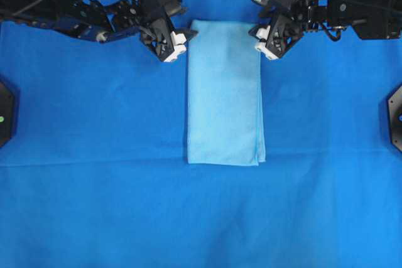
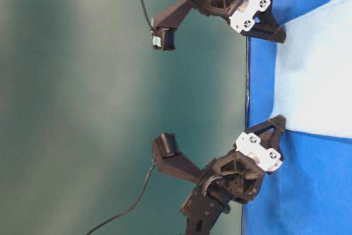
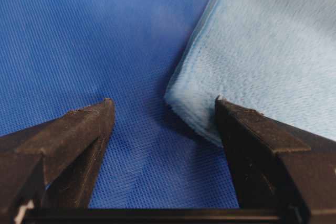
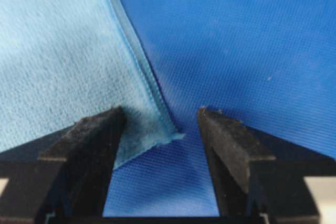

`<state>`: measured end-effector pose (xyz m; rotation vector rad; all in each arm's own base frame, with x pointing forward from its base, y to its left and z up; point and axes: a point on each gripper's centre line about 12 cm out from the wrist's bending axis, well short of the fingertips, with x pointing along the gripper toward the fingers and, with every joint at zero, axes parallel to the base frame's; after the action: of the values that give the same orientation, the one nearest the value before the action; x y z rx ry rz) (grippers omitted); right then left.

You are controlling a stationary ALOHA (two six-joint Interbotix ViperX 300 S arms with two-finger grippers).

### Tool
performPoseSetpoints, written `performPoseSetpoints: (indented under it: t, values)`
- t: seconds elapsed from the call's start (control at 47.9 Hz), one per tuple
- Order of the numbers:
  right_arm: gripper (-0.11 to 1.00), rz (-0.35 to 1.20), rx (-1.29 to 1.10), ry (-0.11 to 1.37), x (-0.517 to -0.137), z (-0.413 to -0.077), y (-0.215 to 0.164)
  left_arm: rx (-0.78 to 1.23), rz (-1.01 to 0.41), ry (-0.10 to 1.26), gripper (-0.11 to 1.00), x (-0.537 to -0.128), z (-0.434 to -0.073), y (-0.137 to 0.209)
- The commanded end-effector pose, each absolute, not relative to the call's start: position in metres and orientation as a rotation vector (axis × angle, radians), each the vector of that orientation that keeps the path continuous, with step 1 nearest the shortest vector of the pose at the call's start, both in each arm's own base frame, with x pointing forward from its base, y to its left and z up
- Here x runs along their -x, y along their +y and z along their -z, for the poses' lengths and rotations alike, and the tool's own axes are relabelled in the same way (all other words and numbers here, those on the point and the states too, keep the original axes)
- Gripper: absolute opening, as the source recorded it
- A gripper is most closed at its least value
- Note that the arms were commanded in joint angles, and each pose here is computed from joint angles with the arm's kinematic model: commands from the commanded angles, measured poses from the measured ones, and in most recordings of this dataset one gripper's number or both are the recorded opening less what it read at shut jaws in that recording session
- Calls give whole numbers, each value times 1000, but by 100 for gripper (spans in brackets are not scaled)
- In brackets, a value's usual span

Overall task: Fold the light blue towel.
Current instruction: 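Grasp the top corners of the folded towel with both grippers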

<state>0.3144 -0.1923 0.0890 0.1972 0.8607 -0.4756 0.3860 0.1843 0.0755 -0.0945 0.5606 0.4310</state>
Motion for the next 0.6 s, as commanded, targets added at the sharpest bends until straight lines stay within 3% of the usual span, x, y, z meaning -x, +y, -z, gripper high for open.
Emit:
performPoseSetpoints:
  t: [0.0,0.083,0.146,0.313,0.355,0.584]
  values:
    - [61,482,-194,852,-317,-91,-197,87,-433,534,72,-392,-82,187]
    - [59,479,-196,857,-316,-89,-196,87,-430,556,68,-391,-78,187]
    - [54,476,-196,860,-315,-88,-194,85,-428,564,54,-390,-78,186]
    - [9,470,-197,869,-311,-87,-189,35,-411,586,11,-391,-77,187]
    - [5,472,-200,869,-310,-88,-188,24,-407,588,4,-392,-78,187]
    - [5,497,-192,835,-310,-106,-191,-11,-419,576,2,-394,-96,199]
